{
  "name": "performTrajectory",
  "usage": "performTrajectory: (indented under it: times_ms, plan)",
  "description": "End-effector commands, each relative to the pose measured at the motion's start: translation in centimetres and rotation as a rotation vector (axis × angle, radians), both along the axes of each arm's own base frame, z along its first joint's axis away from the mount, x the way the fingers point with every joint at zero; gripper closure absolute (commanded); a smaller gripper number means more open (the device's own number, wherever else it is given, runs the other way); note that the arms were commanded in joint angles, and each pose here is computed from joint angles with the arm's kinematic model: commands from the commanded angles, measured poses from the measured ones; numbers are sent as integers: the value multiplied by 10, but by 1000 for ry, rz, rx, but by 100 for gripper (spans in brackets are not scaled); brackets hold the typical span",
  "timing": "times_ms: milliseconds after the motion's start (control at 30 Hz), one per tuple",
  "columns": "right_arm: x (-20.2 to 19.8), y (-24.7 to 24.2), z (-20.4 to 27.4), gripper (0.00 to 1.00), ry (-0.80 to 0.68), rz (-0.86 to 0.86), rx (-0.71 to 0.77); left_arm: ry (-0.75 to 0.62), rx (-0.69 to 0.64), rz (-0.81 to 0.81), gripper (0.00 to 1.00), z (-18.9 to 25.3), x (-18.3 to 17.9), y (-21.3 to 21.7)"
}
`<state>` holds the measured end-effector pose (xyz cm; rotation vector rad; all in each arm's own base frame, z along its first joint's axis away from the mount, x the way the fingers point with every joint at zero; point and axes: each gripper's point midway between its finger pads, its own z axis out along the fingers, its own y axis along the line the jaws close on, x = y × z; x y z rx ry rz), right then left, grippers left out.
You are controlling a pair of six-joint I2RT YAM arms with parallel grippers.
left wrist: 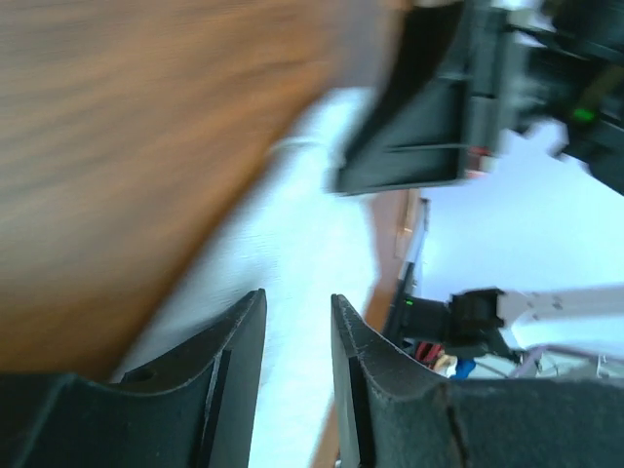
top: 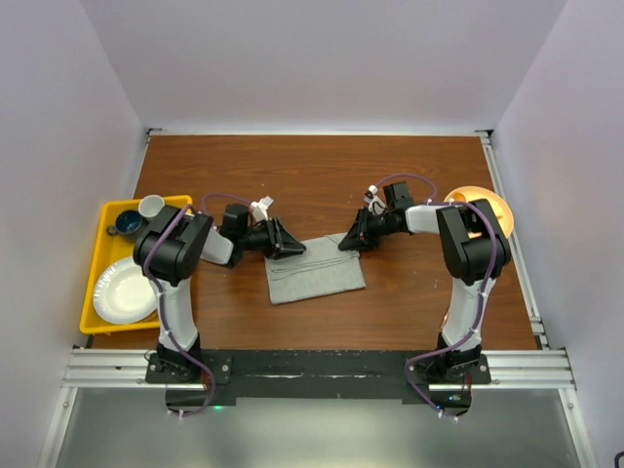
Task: Fold the napkin into a case and place the utensils inside
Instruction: Smooth out the 2/3-rectangle-folded napkin at the center of the board.
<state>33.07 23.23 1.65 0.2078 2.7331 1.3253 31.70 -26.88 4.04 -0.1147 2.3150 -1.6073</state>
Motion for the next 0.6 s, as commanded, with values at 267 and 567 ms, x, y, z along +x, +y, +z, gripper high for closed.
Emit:
performTrajectory:
  times_ms: [267,567]
  plan:
    - [-15,-48,-71,84,95,-57,-293,63,76,16,45,-37,-15,61]
    - [-9,-43,-64,85,55,-57,-267,-162,52,-74,41,21,-3,63]
